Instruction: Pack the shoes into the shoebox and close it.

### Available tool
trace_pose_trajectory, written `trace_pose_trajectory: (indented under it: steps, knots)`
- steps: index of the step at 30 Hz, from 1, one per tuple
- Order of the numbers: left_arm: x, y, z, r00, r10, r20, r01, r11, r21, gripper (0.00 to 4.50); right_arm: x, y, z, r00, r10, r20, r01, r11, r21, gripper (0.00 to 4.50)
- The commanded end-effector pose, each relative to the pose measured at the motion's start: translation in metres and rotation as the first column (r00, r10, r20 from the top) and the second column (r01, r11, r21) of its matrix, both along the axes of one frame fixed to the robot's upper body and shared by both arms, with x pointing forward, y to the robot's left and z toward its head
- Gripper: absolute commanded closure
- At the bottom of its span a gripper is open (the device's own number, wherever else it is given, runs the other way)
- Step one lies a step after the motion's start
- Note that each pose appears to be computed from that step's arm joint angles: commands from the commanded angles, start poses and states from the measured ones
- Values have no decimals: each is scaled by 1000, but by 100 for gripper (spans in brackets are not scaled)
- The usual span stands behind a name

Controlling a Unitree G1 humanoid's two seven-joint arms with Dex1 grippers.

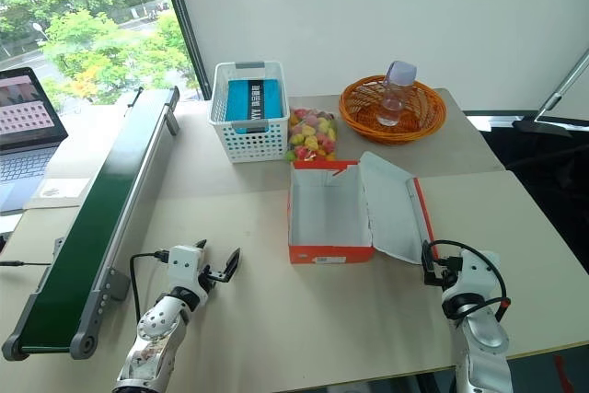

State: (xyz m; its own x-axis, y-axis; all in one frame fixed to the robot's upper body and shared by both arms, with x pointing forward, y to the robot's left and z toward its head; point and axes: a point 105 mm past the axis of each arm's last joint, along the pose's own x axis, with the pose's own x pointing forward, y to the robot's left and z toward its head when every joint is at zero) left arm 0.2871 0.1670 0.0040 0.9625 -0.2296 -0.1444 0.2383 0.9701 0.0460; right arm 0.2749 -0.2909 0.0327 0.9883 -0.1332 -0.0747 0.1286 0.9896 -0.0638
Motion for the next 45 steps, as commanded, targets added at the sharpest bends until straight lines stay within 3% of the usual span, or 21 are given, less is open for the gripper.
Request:
trace_pose_trajectory:
  steps: [1, 7, 15, 17, 21, 27, 33, 37, 45]
  knots:
    - [-4, -9, -13, 998, -35, -52, 35, 999, -6, 0, 1, 2, 12, 999, 11, 51, -11, 1000, -11, 4]
    - [36, -25, 53, 982, -99, 160, 97, 995, 18, 0, 9, -31, 69, 978, -65, 199, 89, 989, -115, 4]
    - [82, -25, 161, 911, -39, 412, 43, 999, 0, 0, 34, -42, 142, 945, 6, 327, 57, 981, -183, 4]
    - [90, -17, 179, 904, -15, 427, 1, 999, 33, 0, 43, -30, 161, 935, 82, 345, -9, 979, -206, 4]
    - [102, 10, 200, 930, 66, 361, -78, 997, 19, 0, 62, 29, 184, 870, 390, 303, -342, 918, -199, 4]
    - [103, 43, 237, 919, 128, 372, -166, 983, 72, 0, 73, 76, 203, 782, 557, 279, -537, 830, -149, 4]
    - [95, 63, 245, 918, 201, 341, -225, 974, 31, 0, 72, 120, 213, 671, 693, 263, -695, 712, -104, 4]
    - [86, 71, 232, 928, 225, 298, -245, 969, 30, 0, 68, 147, 217, 591, 766, 253, -774, 627, -88, 4]
    - [78, 94, 208, 926, 318, 204, -331, 943, 37, 0, 61, 171, 216, 511, 832, 216, -841, 536, -72, 4]
